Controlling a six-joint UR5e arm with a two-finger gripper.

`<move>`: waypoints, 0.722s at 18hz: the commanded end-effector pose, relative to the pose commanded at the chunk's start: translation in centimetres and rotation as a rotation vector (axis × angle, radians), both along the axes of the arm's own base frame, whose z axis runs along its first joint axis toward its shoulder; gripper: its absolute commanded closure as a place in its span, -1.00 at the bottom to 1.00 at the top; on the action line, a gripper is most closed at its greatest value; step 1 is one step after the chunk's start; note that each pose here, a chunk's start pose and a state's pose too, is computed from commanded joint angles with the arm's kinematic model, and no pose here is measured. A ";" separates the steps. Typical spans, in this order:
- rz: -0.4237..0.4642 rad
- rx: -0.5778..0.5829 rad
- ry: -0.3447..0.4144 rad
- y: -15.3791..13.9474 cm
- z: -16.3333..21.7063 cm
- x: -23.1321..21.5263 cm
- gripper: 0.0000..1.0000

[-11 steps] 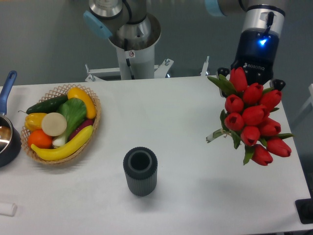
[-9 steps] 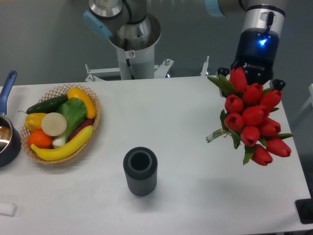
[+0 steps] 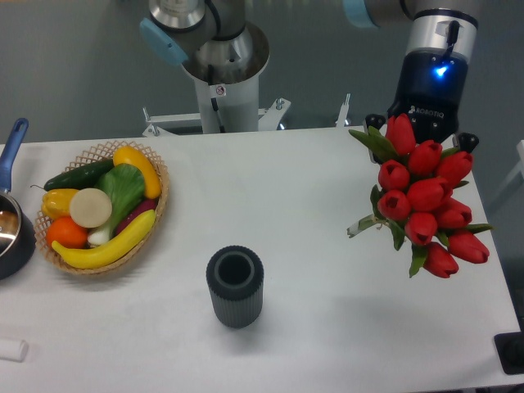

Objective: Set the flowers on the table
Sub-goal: 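Hold the red tulip bunch by the stems and lift it slightly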

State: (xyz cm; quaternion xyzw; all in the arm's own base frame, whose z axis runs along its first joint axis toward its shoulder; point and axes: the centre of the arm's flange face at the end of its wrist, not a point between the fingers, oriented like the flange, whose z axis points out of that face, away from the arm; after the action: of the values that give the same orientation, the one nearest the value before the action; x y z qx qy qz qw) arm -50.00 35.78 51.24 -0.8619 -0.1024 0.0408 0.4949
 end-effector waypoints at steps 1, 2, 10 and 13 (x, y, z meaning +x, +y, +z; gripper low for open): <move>0.003 -0.006 0.002 0.0 0.0 0.0 0.20; 0.017 -0.023 0.008 -0.1 -0.1 -0.1 0.20; 0.086 -0.241 0.116 -0.6 -2.5 -0.8 0.20; 0.071 -0.300 0.131 -0.9 -4.6 -0.8 0.20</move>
State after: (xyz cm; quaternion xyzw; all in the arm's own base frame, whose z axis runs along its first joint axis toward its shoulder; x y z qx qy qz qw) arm -50.84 34.85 46.68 -0.9174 -0.0933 0.1292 0.3647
